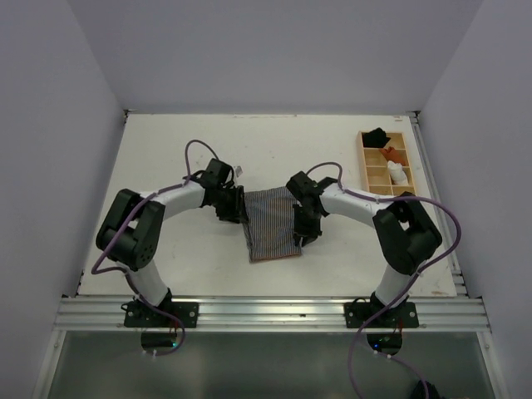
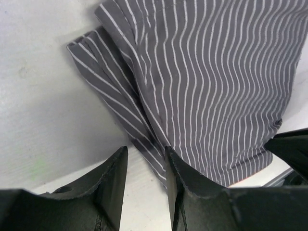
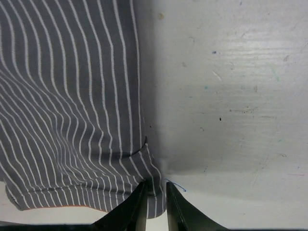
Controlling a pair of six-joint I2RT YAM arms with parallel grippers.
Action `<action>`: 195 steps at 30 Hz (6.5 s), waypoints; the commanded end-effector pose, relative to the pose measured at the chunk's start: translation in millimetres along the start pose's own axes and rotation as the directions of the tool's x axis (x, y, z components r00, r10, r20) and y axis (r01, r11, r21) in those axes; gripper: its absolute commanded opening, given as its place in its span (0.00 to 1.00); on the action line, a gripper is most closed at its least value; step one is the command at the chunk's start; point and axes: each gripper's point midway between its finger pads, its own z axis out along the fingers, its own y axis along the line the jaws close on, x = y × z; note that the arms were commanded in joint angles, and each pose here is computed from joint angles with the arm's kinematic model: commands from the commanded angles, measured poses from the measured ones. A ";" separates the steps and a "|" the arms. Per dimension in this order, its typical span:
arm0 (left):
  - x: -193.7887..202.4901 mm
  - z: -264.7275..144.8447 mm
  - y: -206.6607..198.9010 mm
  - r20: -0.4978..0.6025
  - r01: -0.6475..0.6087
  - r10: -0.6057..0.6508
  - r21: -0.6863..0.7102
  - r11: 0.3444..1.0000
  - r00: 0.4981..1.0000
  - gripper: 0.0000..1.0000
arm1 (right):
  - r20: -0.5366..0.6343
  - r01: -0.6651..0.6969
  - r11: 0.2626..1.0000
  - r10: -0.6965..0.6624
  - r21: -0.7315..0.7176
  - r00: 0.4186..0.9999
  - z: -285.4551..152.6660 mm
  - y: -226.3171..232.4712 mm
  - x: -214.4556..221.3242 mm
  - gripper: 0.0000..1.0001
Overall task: Roll the underwear
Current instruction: Fold the underwear
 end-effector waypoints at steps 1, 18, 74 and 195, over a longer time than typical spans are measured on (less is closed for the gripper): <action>-16.2 -27.4 -21.5 0.093 -0.032 0.026 0.064 0.997 0.995 0.40 | 0.076 0.045 0.997 -0.039 -0.069 0.996 -27.8 16.2 -14.6 0.26; 67.0 -42.2 -109.6 0.069 -0.144 0.126 0.457 0.878 0.990 0.37 | -0.020 0.005 0.941 -0.013 -0.339 1.000 -42.4 46.2 24.9 0.07; 144.3 1.5 -7.5 -0.085 -0.103 0.119 0.164 0.981 0.989 0.35 | 0.028 0.075 0.991 -0.072 -0.108 0.997 23.6 42.3 -61.6 0.08; -52.0 -98.0 99.2 0.287 0.469 -0.465 0.059 0.881 0.838 0.62 | 0.148 0.595 0.773 -0.629 0.220 0.763 18.0 129.1 54.1 0.06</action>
